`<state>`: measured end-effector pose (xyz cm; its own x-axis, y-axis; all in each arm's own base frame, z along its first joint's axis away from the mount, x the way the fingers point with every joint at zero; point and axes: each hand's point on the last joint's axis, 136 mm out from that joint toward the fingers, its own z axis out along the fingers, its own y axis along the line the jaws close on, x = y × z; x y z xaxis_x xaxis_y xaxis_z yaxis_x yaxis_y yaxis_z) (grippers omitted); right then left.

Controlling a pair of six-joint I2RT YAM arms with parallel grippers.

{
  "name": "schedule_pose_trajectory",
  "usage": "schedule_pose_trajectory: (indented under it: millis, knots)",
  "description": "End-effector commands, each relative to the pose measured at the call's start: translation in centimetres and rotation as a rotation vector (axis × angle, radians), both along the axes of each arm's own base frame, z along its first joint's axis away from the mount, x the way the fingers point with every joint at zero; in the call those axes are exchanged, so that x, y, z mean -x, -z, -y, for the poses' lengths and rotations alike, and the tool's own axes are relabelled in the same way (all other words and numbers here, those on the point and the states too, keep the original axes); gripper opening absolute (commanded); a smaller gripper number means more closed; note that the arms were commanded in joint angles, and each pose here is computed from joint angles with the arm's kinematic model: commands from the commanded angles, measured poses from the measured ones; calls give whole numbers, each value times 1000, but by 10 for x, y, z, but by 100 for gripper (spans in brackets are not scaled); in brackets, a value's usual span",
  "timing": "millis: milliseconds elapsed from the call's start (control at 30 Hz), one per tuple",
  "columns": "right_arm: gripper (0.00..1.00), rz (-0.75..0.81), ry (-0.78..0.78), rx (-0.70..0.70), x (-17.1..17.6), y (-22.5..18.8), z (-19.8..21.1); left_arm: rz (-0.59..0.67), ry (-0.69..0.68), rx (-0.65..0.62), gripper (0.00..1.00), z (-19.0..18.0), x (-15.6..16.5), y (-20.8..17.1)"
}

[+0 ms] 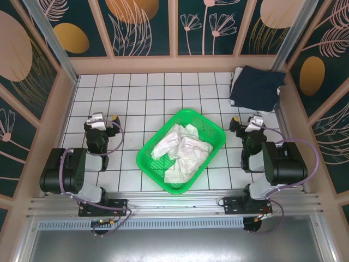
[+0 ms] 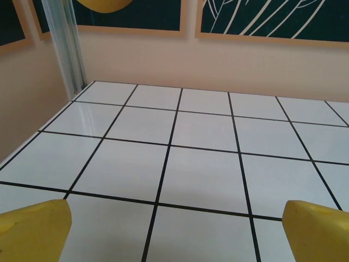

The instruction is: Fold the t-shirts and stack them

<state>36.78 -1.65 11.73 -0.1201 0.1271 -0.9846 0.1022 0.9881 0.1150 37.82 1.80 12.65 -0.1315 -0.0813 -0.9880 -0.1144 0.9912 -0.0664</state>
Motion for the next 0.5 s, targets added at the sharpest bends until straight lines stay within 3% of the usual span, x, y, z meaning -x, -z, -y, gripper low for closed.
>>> schedule_pose_trajectory:
  millis: [0, 467]
  knots:
    - [99, 39, -20, 24, -5, -11, -4, 24, 13, -4, 99, 2, -4, -9]
    - [99, 38, -22, 24, -5, -11, -4, 25, 15, -6, 99, 2, -4, -9]
